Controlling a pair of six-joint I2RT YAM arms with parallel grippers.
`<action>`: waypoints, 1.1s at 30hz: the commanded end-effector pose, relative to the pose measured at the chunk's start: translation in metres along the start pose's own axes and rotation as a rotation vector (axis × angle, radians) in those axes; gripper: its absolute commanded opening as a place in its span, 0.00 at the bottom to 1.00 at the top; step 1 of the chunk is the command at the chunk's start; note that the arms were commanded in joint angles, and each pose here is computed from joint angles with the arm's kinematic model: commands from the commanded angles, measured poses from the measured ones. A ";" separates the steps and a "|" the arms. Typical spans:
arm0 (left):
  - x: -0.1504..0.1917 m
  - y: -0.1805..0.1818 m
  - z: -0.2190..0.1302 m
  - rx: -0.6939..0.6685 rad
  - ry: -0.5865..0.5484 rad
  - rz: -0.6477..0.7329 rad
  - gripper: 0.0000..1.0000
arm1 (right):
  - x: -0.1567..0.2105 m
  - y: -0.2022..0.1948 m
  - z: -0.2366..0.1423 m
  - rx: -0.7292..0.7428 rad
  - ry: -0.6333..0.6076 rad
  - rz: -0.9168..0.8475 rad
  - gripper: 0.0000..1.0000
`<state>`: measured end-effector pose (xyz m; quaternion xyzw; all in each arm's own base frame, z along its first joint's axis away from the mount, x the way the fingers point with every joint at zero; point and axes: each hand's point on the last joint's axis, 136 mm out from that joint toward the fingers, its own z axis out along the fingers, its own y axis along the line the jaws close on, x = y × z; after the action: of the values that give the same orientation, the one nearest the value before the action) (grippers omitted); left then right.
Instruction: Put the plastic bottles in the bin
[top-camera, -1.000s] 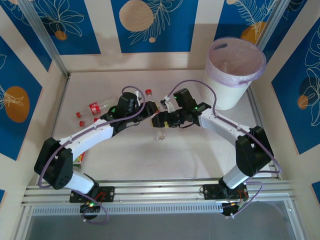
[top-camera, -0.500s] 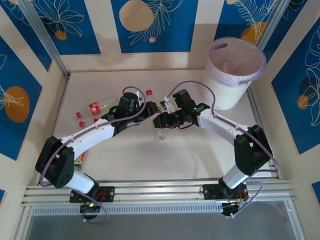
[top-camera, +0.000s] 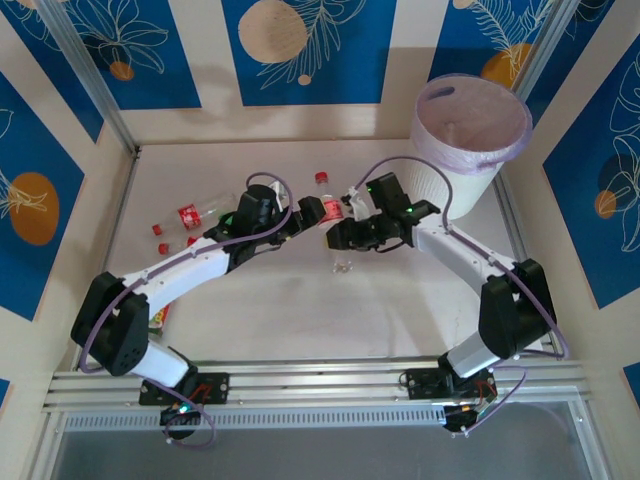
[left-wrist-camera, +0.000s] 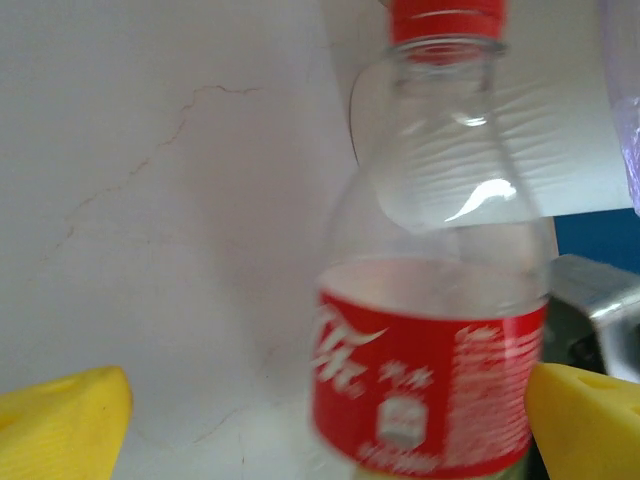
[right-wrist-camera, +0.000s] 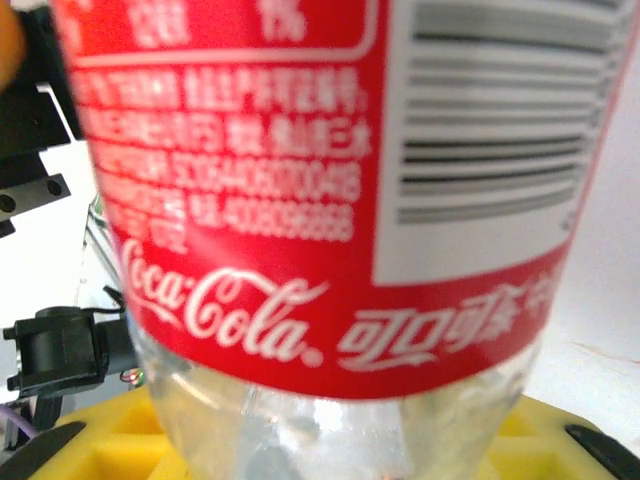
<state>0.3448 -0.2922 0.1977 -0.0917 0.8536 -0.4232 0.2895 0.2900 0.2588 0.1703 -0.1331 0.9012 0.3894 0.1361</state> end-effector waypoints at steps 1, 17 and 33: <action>0.002 -0.002 -0.012 -0.003 -0.008 0.040 1.00 | -0.013 0.001 -0.030 0.036 -0.048 -0.030 0.35; 0.022 0.078 -0.101 -0.365 -0.045 0.146 1.00 | -0.108 -0.012 -0.157 0.334 -0.335 -0.179 0.14; 0.039 0.104 -0.127 -0.465 -0.004 0.169 1.00 | -0.210 -0.075 -0.288 0.678 -0.648 -0.131 0.00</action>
<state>0.2541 -0.1668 0.1605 -0.0872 0.9306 -0.2028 0.2918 0.4612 0.0503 0.3742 -0.0281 0.8820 0.1196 0.4550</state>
